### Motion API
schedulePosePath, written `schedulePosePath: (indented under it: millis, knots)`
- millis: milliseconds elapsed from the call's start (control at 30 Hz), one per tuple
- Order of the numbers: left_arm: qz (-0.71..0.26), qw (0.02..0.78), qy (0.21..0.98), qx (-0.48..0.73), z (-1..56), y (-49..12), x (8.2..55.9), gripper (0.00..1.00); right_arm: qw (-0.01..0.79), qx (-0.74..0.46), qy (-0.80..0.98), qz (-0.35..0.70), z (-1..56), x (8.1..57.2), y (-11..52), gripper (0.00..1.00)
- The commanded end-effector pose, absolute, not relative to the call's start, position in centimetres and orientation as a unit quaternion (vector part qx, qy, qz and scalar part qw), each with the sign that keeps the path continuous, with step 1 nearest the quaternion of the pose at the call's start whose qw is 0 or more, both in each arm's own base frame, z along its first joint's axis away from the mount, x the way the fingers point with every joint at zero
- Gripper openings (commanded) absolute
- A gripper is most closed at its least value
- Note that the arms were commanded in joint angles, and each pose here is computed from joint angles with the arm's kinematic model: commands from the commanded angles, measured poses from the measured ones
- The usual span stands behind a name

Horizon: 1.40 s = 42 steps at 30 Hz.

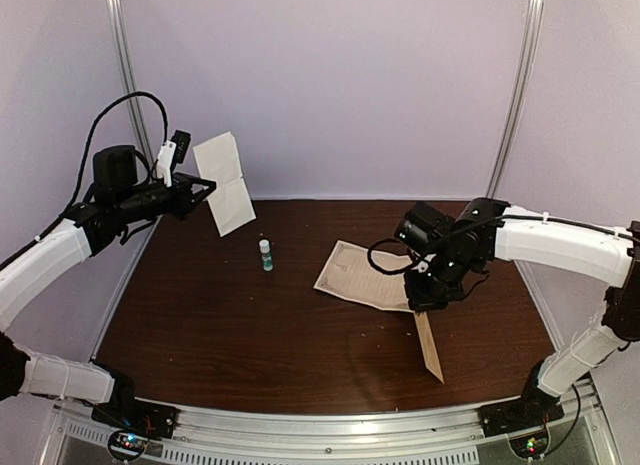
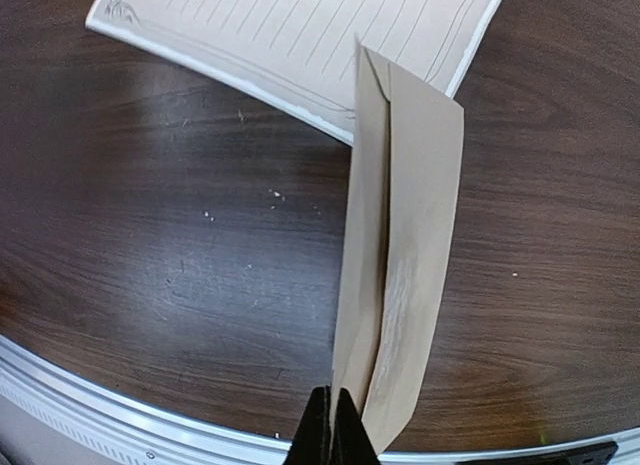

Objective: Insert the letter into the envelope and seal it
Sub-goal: Place the envelope at the center of the board.

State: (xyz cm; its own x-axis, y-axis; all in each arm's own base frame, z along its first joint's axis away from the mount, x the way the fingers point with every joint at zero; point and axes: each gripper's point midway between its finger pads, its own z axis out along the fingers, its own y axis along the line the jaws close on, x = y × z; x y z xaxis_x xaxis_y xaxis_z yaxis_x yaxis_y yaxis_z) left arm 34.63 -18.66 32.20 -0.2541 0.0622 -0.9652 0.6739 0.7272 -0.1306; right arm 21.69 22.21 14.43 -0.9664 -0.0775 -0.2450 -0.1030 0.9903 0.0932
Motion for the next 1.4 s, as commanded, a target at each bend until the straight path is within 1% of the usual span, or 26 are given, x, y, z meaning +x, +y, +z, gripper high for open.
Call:
schedulePosePath:
  millis: [0, 200, 367, 433, 467, 633, 667, 700, 800, 867, 1033, 1133, 1233, 1367]
  knots:
    - [-0.283, 0.579, 0.722, 0.251, 33.6, -18.8, 34.3, 0.0, 0.126, 0.002, 0.981, 0.145, 13.1, 21.8, 26.9, 0.0]
    - [-0.28, 0.586, 0.718, 0.25, 34.1, -18.7, 34.1, 0.0, 0.147, 0.017, 0.974, 0.17, 12.6, 22.6, 30.5, 0.0]
    - [-0.276, 0.589, 0.717, 0.249, 34.3, -18.5, 34.0, 0.0, 0.15, 0.026, 0.973, 0.173, 10.6, 23.0, 32.2, 0.01]
    - [-0.277, 0.589, 0.717, 0.25, 34.2, -18.5, 34.1, 0.0, 0.147, 0.021, 0.974, 0.171, 9.8, 23.1, 32.7, 0.05]
    - [-0.279, 0.588, 0.717, 0.251, 34.2, -18.6, 34.1, 0.0, 0.146, 0.018, 0.974, 0.171, 9.5, 23.1, 33.0, 0.1]
    - [-0.285, 0.584, 0.717, 0.253, 34.0, -18.8, 34.1, 0.0, 0.157, -0.01, 0.967, 0.201, 10.6, 23.1, 35.5, 0.48]
    - [-0.283, 0.583, 0.719, 0.252, 33.9, -18.8, 34.1, 0.0, 0.163, -0.016, 0.964, 0.208, 11.2, 23.1, 35.9, 0.53]
    - [-0.284, 0.582, 0.719, 0.252, 33.8, -18.8, 34.2, 0.0, 0.169, -0.02, 0.962, 0.213, 11.7, 23.1, 36.0, 0.56]
    - [-0.283, 0.583, 0.719, 0.252, 33.7, -18.8, 34.2, 0.0, 0.191, -0.024, 0.959, 0.207, 13.1, 23.3, 35.2, 0.62]
    - [-0.283, 0.583, 0.718, 0.252, 33.7, -18.8, 34.2, 0.0, 0.207, -0.027, 0.961, 0.184, 13.3, 23.6, 33.8, 0.66]
    - [-0.294, 0.581, 0.712, 0.262, 33.8, -19.2, 33.8, 0.0, 0.214, -0.017, 0.964, 0.154, 12.3, 24.1, 29.8, 0.72]
    - [-0.31, 0.581, 0.704, 0.265, 34.0, -19.6, 33.2, 0.0, 0.225, -0.004, 0.961, 0.164, 12.0, 24.4, 27.8, 0.77]
    - [-0.351, 0.58, 0.682, 0.275, 34.5, -20.7, 32.1, 0.0, 0.23, 0.009, 0.955, 0.185, 11.5, 24.4, 26.2, 0.78]
    - [-0.384, 0.551, 0.687, 0.277, 33.0, -22.6, 30.5, 0.0, 0.22, 0.026, 0.954, 0.201, 9.6, 23.9, 23.9, 0.79]
